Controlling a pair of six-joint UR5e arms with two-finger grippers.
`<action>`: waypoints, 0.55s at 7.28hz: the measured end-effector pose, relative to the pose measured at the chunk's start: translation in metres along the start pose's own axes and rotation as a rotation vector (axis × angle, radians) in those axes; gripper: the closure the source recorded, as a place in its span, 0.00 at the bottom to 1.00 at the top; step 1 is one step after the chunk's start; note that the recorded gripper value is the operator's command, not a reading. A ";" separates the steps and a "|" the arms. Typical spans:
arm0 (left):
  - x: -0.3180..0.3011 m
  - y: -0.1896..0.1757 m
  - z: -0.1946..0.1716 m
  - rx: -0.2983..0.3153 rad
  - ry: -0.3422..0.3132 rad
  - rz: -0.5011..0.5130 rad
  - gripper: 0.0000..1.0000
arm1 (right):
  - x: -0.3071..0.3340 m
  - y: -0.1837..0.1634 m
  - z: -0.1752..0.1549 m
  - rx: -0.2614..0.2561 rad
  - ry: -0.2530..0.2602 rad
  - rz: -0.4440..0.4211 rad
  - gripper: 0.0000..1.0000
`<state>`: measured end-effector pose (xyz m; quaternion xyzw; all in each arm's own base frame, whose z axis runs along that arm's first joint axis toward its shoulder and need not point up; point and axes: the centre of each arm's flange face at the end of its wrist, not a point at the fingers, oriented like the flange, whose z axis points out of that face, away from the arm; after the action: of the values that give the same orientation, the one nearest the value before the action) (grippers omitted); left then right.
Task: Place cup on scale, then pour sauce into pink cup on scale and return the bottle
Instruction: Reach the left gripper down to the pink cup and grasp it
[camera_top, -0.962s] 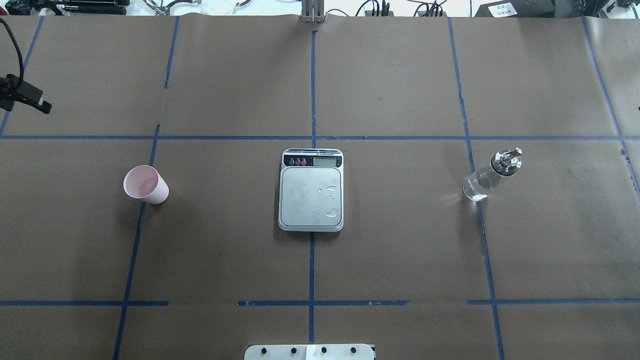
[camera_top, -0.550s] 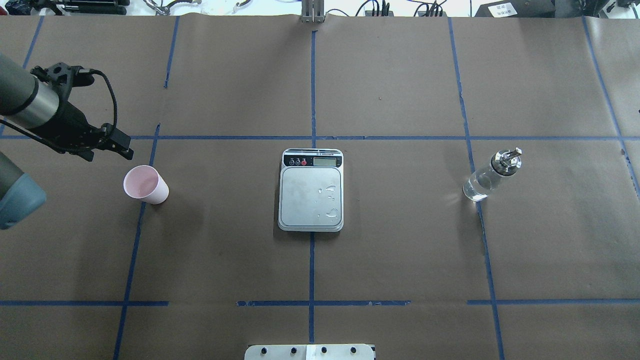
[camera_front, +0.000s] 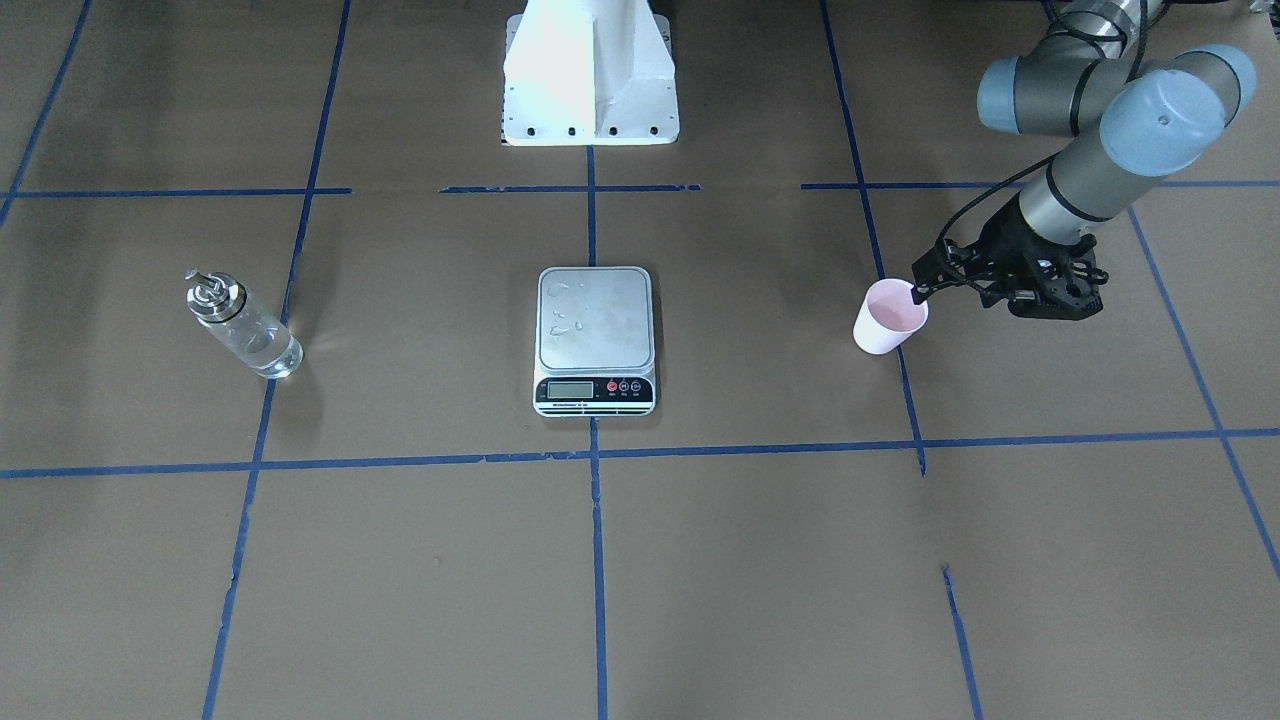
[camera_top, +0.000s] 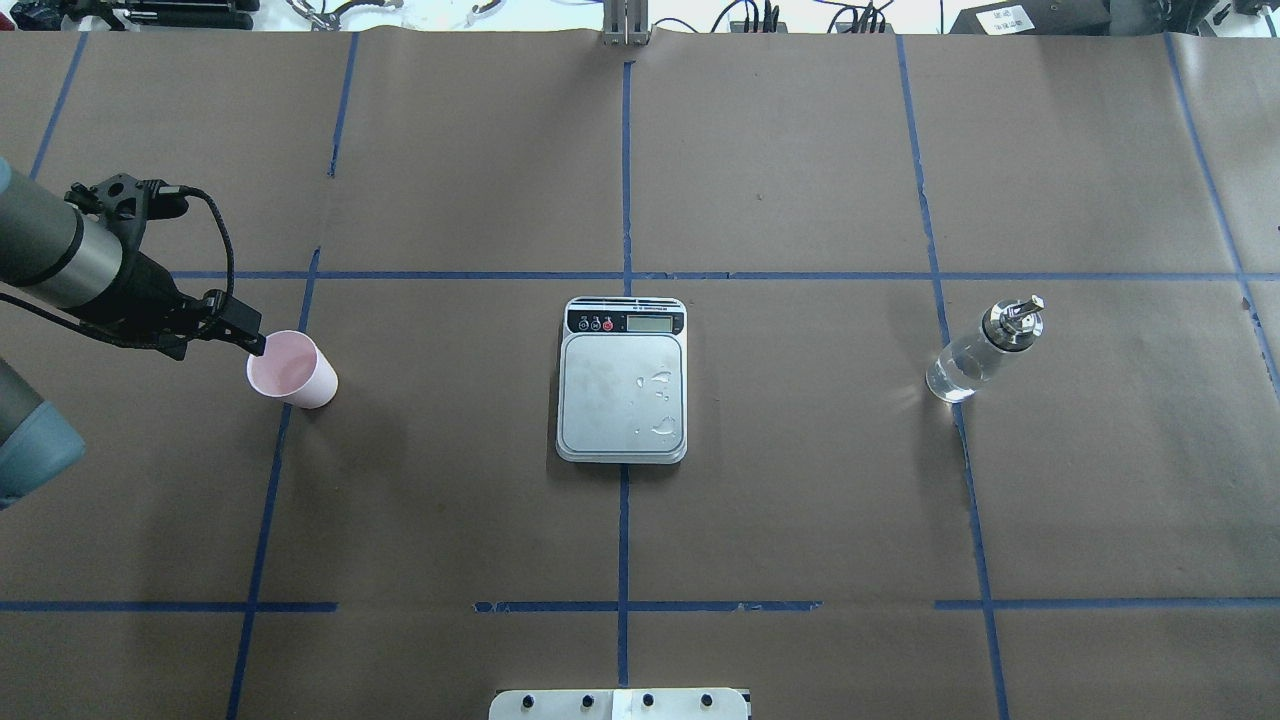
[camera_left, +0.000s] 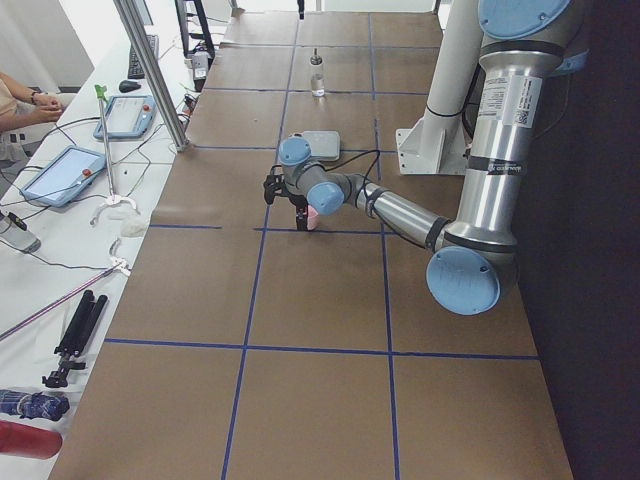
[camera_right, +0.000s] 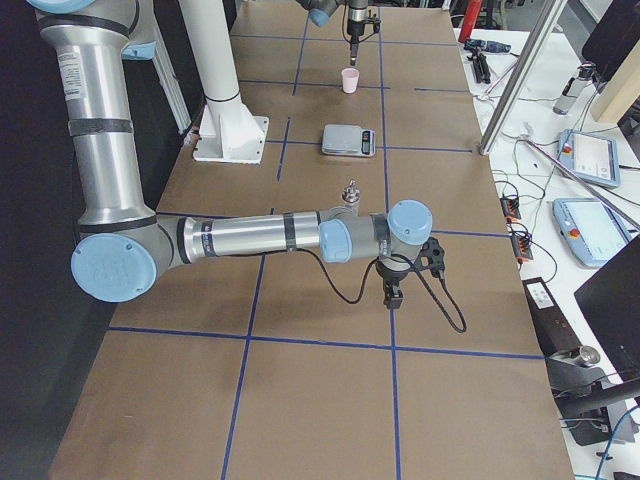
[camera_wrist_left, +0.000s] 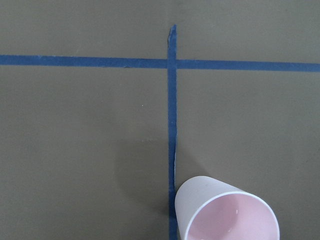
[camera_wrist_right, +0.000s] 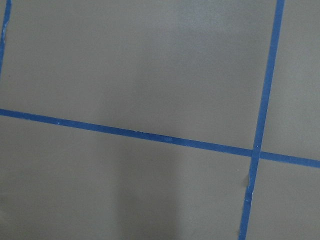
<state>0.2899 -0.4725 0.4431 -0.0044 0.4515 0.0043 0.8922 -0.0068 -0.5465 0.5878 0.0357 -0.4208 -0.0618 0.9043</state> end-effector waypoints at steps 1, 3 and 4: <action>-0.002 0.000 0.007 -0.009 -0.007 -0.002 0.08 | 0.001 0.001 0.001 -0.001 0.000 0.000 0.00; 0.002 0.004 0.020 -0.032 -0.012 0.006 0.28 | 0.002 0.003 0.002 -0.003 0.000 0.003 0.00; 0.004 0.006 0.025 -0.041 -0.012 0.012 0.61 | 0.003 0.004 0.003 -0.006 -0.001 0.005 0.00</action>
<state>0.3122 -0.4659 0.4543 -0.0200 0.4459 0.0193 0.8947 -0.0068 -0.5428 0.5924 0.0320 -0.4211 -0.0610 0.9044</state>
